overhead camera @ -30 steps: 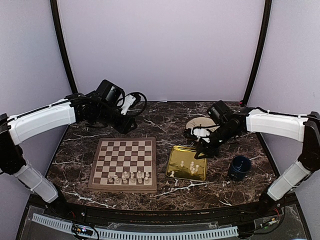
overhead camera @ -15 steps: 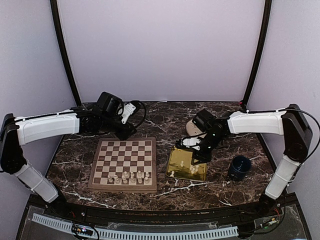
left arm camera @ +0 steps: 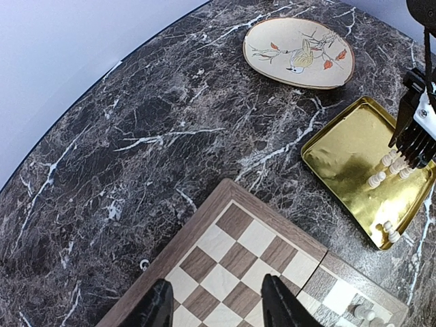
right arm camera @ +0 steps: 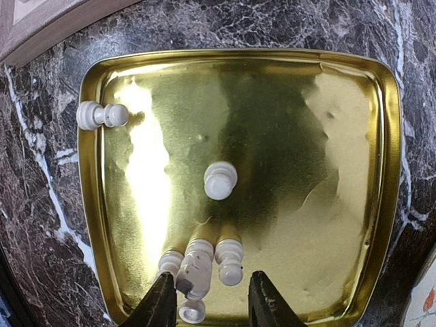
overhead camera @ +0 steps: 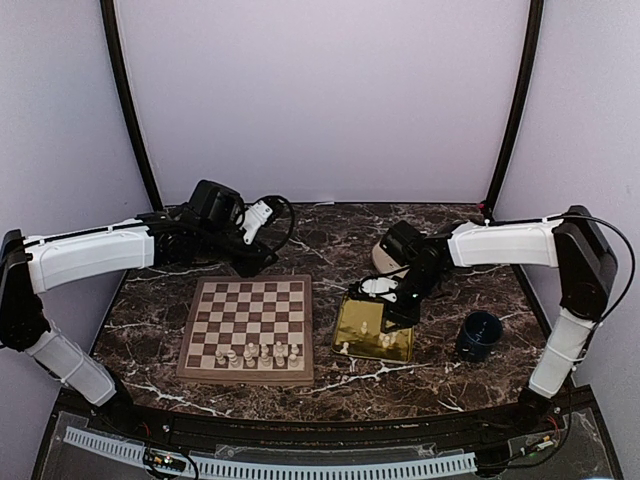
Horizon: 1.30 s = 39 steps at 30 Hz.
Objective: Set up the chess pieces on the board
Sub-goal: Pick up the knight from the storage box.
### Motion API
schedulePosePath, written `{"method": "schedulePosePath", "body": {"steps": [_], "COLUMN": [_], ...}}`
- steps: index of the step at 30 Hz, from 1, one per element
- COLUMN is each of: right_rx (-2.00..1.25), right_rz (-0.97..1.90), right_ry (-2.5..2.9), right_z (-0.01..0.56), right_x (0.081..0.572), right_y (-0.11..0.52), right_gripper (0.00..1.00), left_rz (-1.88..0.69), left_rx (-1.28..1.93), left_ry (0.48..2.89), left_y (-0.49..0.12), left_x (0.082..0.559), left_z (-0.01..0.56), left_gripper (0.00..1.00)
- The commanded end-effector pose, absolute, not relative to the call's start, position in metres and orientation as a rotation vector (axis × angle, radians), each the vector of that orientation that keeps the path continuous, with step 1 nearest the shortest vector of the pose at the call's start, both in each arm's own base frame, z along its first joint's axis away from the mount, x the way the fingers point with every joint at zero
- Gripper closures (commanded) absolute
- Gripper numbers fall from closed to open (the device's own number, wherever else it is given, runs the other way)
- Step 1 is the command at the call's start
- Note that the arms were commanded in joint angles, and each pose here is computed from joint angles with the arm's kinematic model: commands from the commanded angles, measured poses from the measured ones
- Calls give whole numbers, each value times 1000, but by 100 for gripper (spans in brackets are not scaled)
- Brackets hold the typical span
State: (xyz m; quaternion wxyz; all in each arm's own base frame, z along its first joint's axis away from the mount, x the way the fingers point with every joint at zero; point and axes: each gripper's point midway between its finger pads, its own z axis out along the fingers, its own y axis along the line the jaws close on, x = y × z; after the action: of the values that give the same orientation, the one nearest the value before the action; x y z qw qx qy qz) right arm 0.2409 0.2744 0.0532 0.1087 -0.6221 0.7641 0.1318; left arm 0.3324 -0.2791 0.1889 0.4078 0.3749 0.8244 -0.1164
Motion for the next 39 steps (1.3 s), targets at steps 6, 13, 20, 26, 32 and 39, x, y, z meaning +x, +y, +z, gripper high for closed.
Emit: {"method": "schedulePosePath", "body": {"steps": [6,13,20,26,32,39], "right_rx": [-1841,-1834,-1842,-1828,-1813,-1803], "right_rz": [398,369,393,467,428,378], "right_ry": [2269,2299,2334,2368,2382,2393], "right_z": [50,44,39,37,39,39], "right_x": [239,247,247,245,247,245], "right_y": [281,283,285,287,282,271], "right_gripper": [63,71,86,90,80,76], "left_rz": [-328,-338,-349,-359,-369,-375], "left_rx": [973,977,988,992,998,1005], "left_ry": [2058,2060,2070,2073,2075,2081], "left_y": [-282,-284,-285,-286,-287,-288], "left_x": [328,327,326,325,323,323], "left_z": [193,192,189,189,188,186], "left_gripper": [53,53,53,53,53,53]}}
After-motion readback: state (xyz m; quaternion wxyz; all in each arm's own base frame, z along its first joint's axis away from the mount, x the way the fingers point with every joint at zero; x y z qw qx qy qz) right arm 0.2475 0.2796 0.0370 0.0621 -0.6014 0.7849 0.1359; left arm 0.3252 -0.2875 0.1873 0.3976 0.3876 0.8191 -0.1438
